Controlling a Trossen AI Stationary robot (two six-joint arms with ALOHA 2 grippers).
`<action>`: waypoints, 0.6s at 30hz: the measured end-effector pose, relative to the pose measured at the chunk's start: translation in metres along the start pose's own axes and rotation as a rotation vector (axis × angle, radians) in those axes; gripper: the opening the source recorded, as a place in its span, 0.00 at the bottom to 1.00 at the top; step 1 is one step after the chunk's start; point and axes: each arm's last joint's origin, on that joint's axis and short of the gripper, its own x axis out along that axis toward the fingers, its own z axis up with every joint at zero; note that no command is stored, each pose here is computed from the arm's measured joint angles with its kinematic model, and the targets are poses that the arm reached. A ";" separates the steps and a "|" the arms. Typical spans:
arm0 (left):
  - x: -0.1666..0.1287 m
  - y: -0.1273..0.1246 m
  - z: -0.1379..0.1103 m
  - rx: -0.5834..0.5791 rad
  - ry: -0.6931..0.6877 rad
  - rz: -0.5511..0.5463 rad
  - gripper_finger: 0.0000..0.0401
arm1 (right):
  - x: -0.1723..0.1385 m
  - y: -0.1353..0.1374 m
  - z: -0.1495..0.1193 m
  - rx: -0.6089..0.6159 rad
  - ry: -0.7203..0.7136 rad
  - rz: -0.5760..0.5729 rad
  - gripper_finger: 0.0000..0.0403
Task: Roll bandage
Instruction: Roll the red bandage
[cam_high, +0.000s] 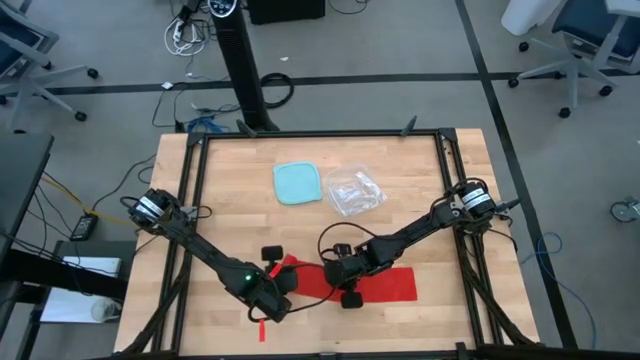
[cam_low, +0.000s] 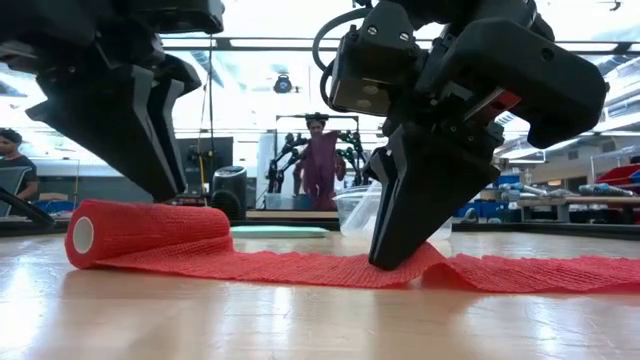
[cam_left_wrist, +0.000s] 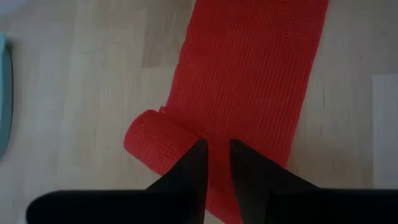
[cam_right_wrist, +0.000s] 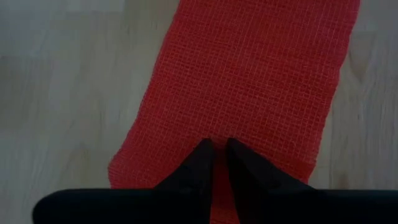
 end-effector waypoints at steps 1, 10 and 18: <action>0.002 -0.001 -0.001 -0.007 -0.010 -0.006 0.18 | 0.000 0.000 0.000 0.000 0.001 0.000 0.12; 0.015 -0.004 -0.010 -0.054 -0.071 -0.051 0.18 | 0.000 0.000 -0.001 0.001 0.007 -0.002 0.12; 0.015 -0.007 0.000 -0.049 -0.163 -0.093 0.18 | 0.000 0.000 0.000 0.000 0.001 0.001 0.12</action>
